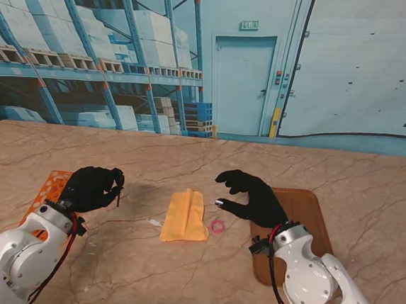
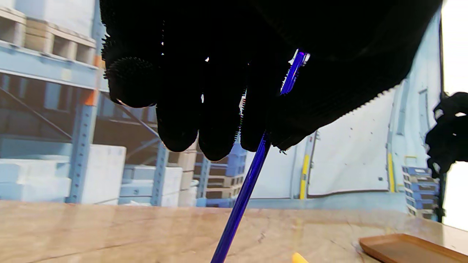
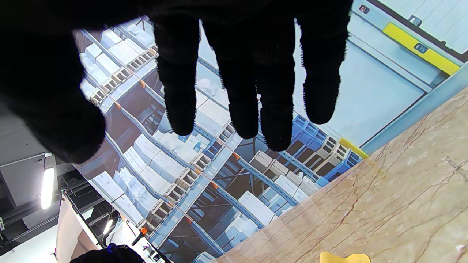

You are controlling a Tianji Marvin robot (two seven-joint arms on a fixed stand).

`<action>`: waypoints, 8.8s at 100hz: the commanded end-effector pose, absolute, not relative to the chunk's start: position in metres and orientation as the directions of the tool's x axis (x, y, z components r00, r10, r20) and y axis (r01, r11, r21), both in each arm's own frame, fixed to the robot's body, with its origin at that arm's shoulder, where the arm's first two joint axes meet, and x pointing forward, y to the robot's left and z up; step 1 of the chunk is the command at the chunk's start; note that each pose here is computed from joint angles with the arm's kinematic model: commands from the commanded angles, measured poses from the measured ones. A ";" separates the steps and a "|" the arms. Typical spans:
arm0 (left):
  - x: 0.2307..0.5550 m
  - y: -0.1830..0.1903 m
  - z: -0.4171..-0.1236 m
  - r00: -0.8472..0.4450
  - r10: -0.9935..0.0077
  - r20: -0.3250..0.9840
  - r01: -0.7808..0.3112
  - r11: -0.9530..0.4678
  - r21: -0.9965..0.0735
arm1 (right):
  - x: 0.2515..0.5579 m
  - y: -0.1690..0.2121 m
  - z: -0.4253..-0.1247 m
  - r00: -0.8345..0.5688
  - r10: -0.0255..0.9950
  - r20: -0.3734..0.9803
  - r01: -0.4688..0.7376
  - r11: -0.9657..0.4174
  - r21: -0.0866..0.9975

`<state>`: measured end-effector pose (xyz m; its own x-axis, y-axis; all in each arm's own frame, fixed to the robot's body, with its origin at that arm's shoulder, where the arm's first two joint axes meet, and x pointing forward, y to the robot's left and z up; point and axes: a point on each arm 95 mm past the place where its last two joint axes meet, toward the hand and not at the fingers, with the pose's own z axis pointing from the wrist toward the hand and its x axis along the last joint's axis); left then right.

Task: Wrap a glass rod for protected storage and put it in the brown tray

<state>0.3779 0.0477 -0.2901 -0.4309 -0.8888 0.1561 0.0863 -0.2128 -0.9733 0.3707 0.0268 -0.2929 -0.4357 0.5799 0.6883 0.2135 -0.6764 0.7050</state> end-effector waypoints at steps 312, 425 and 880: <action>0.471 -0.142 -0.352 -0.701 -0.712 -0.038 -0.279 0.323 -0.904 | 0.358 0.009 -0.288 -0.417 0.537 0.733 0.137 -0.761 0.635; 0.382 -0.073 -0.348 -0.697 -0.711 -0.088 -0.196 0.308 -0.931 | 0.352 0.030 -0.301 -0.583 0.689 0.431 0.184 -0.405 0.896; 0.426 -0.074 -0.374 -0.644 -0.748 -0.157 -0.058 0.252 -0.966 | 0.468 0.116 -0.380 -0.549 0.832 -0.081 0.215 0.234 0.948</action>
<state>0.4239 -0.0783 -0.3709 -0.6414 -0.7544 -0.1395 -0.0631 0.2331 -0.9704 0.4708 0.1168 -0.3802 -0.5467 0.8338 -0.0771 0.2215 0.2328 0.9470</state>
